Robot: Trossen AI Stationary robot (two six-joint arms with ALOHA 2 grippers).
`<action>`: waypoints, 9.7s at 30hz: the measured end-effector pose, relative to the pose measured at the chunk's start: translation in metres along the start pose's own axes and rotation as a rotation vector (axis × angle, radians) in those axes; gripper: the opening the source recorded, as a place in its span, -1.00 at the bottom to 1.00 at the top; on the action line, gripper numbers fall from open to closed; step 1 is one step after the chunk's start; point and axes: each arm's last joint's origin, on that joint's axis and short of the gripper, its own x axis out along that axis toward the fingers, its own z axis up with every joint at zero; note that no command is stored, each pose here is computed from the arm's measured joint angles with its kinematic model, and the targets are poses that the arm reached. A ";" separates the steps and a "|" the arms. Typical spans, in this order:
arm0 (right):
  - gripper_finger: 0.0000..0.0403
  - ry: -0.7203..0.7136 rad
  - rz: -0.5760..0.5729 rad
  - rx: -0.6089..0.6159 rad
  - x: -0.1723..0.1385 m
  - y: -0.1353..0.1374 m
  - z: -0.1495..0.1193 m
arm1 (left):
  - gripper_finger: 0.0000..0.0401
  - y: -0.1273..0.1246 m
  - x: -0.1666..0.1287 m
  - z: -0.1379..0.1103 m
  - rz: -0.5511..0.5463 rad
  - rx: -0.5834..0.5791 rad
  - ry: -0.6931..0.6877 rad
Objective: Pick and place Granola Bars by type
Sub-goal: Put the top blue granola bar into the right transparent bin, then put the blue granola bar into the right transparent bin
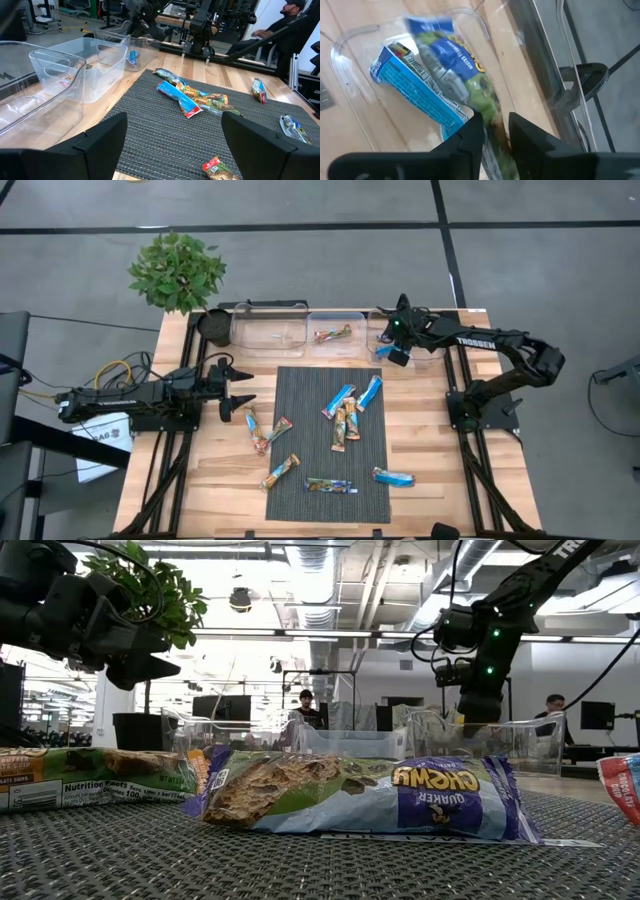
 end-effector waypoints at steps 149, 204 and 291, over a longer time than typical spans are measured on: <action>-0.50 -0.177 0.646 -0.468 -0.204 0.334 0.069 | 0.59 0.000 0.000 0.000 0.000 0.000 0.000; 0.03 -0.043 0.683 -0.376 -0.129 0.399 0.064 | 0.59 0.000 0.000 0.000 0.000 0.000 0.000; -0.60 0.017 0.317 -0.234 -0.162 0.063 0.115 | 0.59 0.000 0.000 0.000 -0.001 0.000 0.000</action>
